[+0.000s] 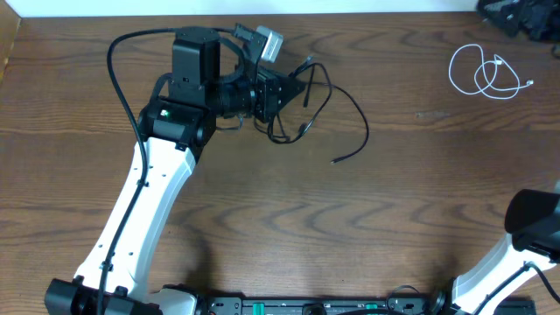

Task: Untangle cables

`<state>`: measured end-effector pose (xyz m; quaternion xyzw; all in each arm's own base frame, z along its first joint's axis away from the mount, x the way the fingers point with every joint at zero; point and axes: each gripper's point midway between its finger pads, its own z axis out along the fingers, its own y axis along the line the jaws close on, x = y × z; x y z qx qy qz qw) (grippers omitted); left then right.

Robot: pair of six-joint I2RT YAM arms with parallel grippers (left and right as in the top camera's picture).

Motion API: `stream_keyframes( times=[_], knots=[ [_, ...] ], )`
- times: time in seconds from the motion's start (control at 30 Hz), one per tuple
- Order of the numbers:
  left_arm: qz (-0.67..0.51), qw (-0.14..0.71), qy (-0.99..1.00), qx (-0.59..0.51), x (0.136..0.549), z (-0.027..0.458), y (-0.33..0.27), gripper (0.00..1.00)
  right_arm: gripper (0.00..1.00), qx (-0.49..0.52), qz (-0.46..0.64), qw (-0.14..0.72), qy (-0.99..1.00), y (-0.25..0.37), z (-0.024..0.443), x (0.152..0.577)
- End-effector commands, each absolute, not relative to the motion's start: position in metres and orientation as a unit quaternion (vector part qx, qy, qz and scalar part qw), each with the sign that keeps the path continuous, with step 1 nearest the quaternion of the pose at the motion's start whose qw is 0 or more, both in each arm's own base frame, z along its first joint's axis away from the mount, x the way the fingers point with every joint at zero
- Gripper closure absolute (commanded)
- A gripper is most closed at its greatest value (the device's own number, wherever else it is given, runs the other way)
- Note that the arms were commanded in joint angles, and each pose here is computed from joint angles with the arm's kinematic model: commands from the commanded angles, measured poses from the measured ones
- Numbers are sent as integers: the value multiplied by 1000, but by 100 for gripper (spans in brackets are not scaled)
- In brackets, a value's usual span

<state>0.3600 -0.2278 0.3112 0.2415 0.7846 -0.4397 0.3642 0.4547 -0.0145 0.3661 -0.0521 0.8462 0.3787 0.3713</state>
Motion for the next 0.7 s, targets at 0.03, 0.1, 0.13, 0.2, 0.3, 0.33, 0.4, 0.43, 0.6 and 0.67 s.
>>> stream_keyframes(
  times=[0.03, 0.1, 0.13, 0.2, 0.3, 0.33, 0.4, 0.43, 0.6, 0.67],
  knots=[
    [-494, 359, 760, 222, 360, 336, -237, 92, 8, -119, 361, 332, 863, 25, 346, 444],
    [-504, 362, 756, 209, 362, 343, -238, 92, 10, -129, 350, 308, 875, 42, 334, 442],
    [-510, 362, 754, 201, 364, 347, -238, 93, 11, -137, 349, 298, 878, 52, 329, 441],
    [-520, 362, 752, 183, 367, 353, -239, 92, 10, -152, 359, 279, 877, 72, 321, 438],
    [-529, 352, 763, 117, 378, 356, -234, 93, 10, -175, 372, 253, 876, 101, 305, 434],
    [-532, 347, 767, 95, 381, 356, -233, 92, 10, -185, 376, 244, 875, 112, 297, 433],
    [-537, 339, 770, 65, 385, 356, -231, 92, 10, -197, 383, 230, 872, 130, 285, 432],
    [-541, 333, 771, 52, 386, 357, -231, 92, 11, -200, 387, 224, 872, 139, 279, 433],
    [-550, 320, 771, 15, 389, 358, -229, 92, 12, -204, 405, 205, 867, 182, 250, 436],
    [-552, 317, 771, 11, 389, 358, -229, 92, 13, -201, 412, 204, 865, 196, 242, 439]
  ],
)
